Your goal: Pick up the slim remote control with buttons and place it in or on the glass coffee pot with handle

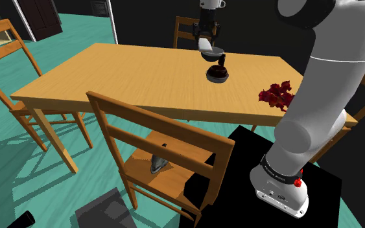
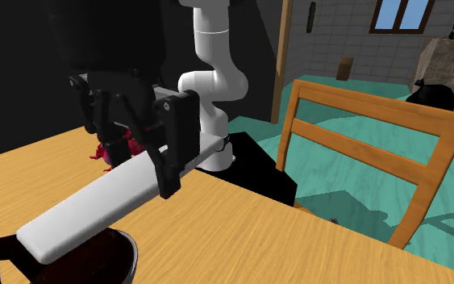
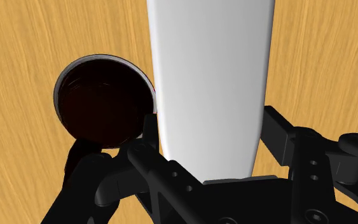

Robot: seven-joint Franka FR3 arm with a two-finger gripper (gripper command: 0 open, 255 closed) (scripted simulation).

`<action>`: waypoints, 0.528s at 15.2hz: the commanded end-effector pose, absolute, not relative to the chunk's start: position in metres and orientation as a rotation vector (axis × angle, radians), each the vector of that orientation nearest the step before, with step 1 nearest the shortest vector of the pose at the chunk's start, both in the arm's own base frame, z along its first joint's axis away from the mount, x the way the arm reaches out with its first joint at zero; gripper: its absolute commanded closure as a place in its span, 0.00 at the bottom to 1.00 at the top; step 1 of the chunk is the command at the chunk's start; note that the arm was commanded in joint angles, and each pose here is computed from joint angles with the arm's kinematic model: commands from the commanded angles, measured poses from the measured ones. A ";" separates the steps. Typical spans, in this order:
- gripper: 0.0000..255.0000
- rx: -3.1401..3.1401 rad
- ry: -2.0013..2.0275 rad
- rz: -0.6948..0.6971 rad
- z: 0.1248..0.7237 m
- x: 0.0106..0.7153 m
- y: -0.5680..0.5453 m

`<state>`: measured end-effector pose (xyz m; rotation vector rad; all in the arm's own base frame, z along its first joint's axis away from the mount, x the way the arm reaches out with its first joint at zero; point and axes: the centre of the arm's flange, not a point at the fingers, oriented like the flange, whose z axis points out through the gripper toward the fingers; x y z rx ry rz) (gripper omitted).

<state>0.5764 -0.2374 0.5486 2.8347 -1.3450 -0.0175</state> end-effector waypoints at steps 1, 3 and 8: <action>1.00 2.836 -1.343 -0.016 0.550 0.569 -0.261; 1.00 2.836 -1.343 -0.016 0.550 0.559 -0.286; 1.00 2.836 -1.343 -0.016 0.551 0.535 -0.347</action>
